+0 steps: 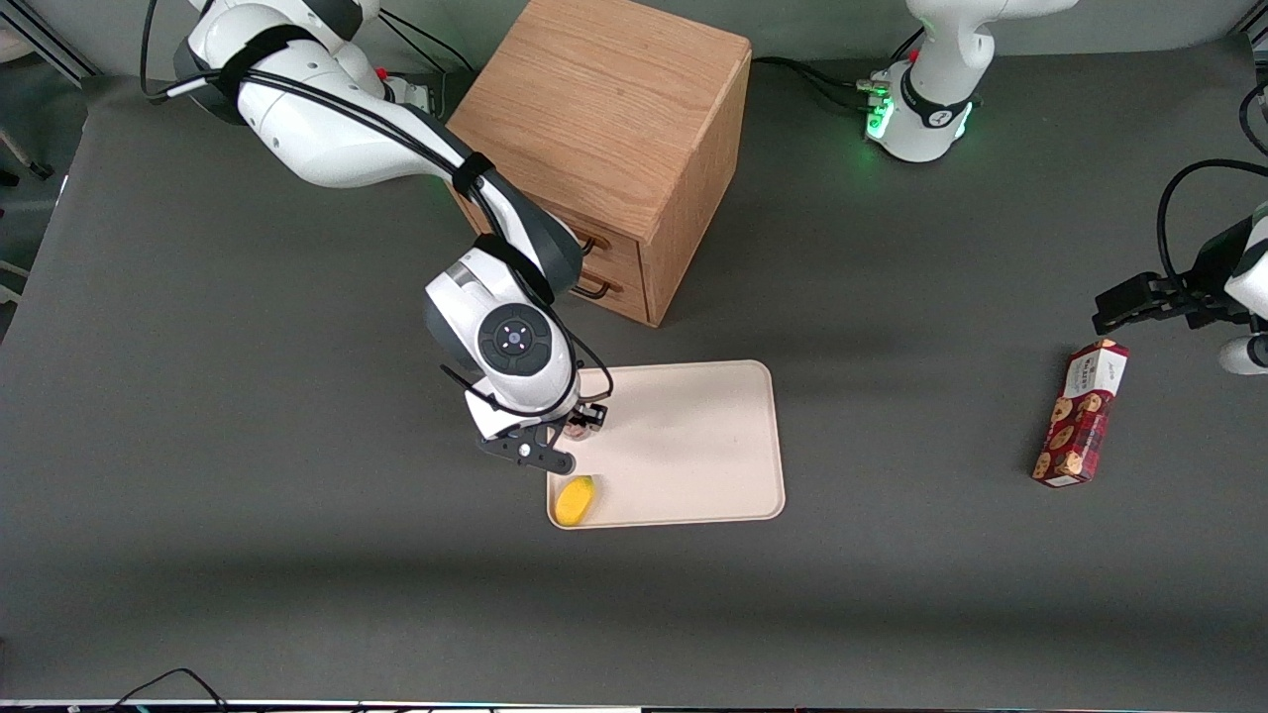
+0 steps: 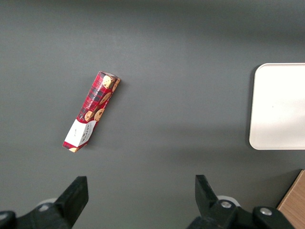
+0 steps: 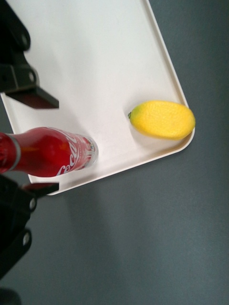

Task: Place coke bottle on tray

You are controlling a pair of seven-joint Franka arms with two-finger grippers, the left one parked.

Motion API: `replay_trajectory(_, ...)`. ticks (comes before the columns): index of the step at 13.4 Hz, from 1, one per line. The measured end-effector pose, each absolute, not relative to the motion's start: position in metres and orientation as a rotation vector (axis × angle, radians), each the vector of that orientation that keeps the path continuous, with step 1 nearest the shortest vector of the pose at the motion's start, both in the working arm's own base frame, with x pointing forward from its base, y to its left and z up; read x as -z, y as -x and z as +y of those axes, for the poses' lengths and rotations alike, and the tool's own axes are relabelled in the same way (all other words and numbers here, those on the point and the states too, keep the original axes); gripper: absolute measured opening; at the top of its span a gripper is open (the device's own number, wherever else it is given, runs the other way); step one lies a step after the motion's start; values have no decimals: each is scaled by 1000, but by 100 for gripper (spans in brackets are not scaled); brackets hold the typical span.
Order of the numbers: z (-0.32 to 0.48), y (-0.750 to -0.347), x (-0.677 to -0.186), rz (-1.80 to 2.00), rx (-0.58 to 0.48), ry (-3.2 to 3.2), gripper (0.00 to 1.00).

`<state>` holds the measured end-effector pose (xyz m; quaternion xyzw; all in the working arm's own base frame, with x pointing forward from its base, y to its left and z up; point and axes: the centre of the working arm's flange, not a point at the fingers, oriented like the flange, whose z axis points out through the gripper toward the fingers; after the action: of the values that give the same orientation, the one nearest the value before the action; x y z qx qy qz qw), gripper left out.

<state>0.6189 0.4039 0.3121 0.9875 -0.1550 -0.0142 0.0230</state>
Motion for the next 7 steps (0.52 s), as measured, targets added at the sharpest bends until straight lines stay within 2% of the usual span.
replay_trajectory(2,402,-614,-343,-360,-12,-3078,98)
replay_trajectory(5,347,-611,-419,-197,-104,-3066,100)
replay_trajectory(7,269,-610,-468,-125,-74,-3046,100)
